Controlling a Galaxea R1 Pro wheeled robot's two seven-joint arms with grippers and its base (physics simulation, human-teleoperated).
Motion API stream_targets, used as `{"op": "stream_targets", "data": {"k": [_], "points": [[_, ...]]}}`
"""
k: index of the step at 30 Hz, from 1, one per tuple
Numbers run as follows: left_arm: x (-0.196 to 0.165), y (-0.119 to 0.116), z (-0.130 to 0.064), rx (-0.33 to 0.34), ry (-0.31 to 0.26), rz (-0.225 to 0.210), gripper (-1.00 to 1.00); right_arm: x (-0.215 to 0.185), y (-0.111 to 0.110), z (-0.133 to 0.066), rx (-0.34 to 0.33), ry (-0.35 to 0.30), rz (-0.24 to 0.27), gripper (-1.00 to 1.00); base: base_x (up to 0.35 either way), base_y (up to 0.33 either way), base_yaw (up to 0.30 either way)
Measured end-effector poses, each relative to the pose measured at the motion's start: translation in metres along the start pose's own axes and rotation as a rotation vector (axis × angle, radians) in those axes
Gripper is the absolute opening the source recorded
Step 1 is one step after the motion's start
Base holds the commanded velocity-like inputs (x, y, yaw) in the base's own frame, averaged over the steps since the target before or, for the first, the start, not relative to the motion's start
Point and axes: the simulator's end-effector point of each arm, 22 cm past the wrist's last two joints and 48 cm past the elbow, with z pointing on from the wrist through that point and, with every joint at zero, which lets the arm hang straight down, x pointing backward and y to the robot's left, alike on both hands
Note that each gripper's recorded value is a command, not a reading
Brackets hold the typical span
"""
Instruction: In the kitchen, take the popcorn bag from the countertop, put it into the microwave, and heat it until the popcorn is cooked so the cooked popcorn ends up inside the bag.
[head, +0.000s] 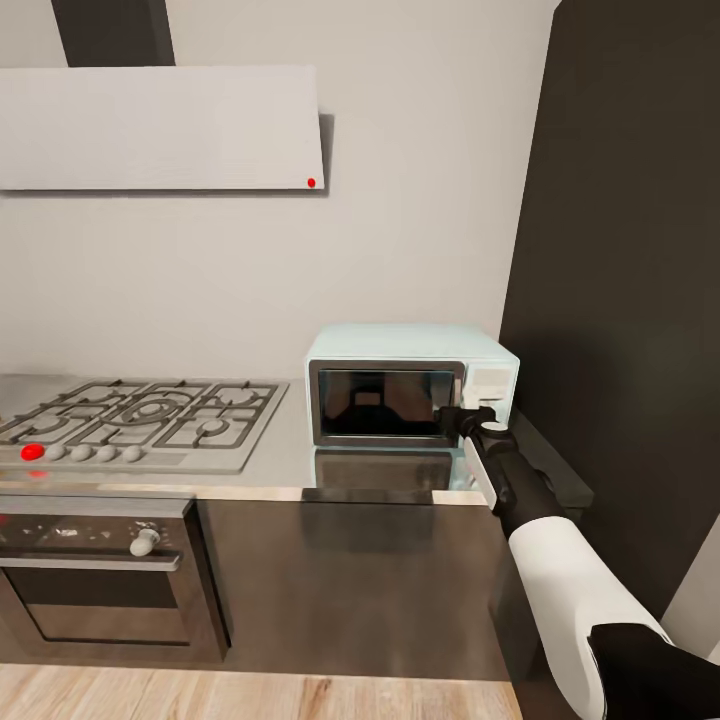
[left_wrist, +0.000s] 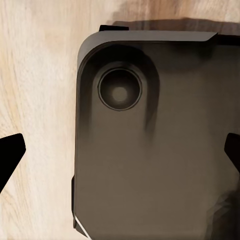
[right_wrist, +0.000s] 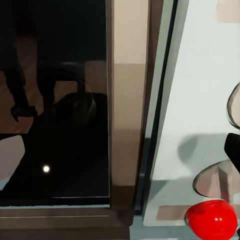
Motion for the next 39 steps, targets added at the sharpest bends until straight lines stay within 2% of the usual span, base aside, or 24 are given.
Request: {"op": "stream_targets", "data": {"k": [4, 5, 9, 13, 30, 39], "points": [[0.0000, 0.0000, 0.0000, 0.000, 0.000, 0.000, 1.00, -0.0001, 0.0002, 0.0000, 0.000, 0.000, -0.002, 1.00, 0.000, 0.000, 0.000], [0.0000, 0.0000, 0.0000, 0.000, 0.000, 0.000, 1.00, -0.0002, 0.0000, 0.0000, 0.001, -0.001, -0.002, -1.00, 0.000, 0.000, 0.000], [0.0000, 0.0000, 0.0000, 0.000, 0.000, 0.000, 1.00, -0.0004, -0.0005, 0.0000, 0.002, -0.002, -0.002, -1.00, 0.000, 0.000, 0.000], [0.0000, 0.0000, 0.0000, 0.000, 0.000, 0.000, 1.00, -0.0006, -0.0058, -0.0001, 0.022, -0.002, -0.025, -1.00, 0.000, 0.000, 0.000], [0.0000, 0.0000, 0.0000, 0.000, 0.000, 0.000, 1.00, -0.0005, -0.0057, -0.0002, 0.023, 0.000, -0.027, -1.00, -0.001, 0.000, 0.000], [0.0000, 0.0000, 0.0001, 0.000, 0.000, 0.000, 1.00, -0.0003, -0.0005, 0.0003, 0.006, -0.002, -0.001, -1.00, -0.182, 0.000, 0.000]]}}
